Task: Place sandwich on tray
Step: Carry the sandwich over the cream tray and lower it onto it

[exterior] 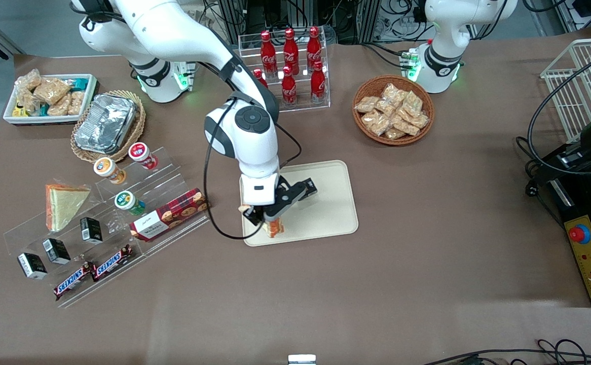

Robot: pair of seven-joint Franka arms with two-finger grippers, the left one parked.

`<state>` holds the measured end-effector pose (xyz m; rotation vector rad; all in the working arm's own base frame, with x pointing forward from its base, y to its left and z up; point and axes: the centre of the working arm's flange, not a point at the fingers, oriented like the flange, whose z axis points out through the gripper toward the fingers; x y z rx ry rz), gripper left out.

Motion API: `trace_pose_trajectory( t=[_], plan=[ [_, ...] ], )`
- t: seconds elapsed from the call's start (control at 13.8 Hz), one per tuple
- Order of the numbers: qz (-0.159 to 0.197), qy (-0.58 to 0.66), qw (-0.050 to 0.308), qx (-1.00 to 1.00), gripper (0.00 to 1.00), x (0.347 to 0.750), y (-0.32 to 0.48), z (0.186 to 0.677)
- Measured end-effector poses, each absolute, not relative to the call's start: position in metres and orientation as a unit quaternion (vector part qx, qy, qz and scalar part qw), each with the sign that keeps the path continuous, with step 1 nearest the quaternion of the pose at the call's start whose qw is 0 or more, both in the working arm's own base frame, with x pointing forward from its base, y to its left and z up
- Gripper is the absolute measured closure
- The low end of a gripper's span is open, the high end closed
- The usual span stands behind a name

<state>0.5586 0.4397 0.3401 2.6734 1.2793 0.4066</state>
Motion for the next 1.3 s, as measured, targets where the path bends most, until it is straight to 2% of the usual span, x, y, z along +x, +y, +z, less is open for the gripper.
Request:
trace_pose_trajectory(
  t=[0.36, 0.72, 1.3],
  plan=[
    [0.099, 0.537, 0.021, 0.837, 0.78, 0.557, 0.441, 0.317],
    [0.079, 0.631, -0.029, 0.771, 0.78, 0.558, 0.437, 0.282],
    [0.125, 0.674, -0.021, 0.728, 0.78, 0.56, 0.45, 0.236]
  ],
)
